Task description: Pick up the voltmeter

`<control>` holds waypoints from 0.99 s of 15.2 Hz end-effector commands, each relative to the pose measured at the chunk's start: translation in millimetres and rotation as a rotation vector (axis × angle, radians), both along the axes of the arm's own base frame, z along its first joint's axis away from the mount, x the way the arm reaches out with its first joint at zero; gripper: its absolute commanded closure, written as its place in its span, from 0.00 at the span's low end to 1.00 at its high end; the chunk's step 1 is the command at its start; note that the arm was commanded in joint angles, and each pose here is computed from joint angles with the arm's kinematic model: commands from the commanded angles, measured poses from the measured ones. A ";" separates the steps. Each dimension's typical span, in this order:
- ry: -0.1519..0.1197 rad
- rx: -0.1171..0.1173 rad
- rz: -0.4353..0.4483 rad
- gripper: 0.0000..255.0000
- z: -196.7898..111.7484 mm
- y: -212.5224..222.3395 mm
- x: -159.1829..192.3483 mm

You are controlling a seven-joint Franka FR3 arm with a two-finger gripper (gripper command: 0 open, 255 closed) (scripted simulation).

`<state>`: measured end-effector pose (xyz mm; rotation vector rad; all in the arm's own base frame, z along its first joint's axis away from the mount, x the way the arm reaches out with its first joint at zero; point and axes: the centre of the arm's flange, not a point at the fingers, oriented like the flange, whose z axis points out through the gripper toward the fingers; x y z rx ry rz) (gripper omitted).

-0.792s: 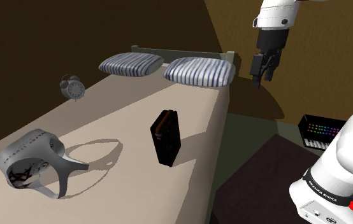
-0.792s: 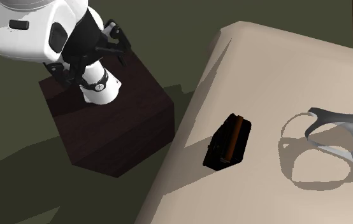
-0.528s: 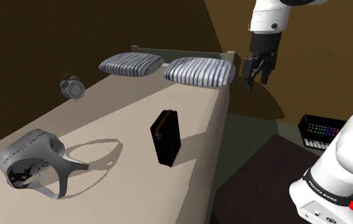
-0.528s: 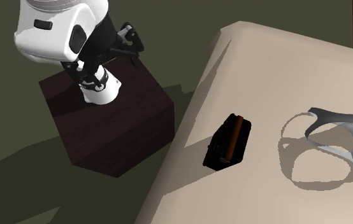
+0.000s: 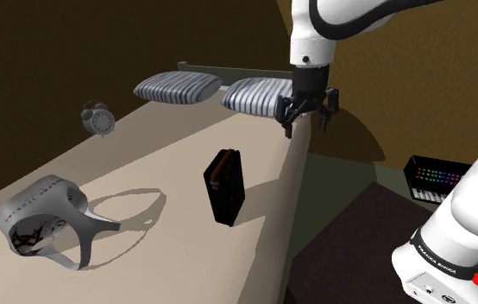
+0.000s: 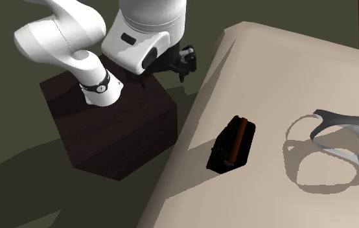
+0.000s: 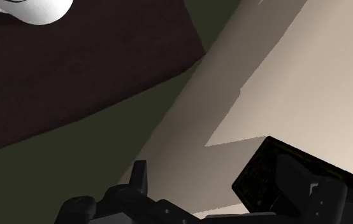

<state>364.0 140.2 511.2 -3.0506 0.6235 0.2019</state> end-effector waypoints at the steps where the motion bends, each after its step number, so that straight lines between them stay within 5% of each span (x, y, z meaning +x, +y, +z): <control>1: 0.008 -0.017 -0.103 0.00 -13.7 18.3 21.2; 15: 0.065 -0.143 -0.762 0.00 -96.1 80.5 179.0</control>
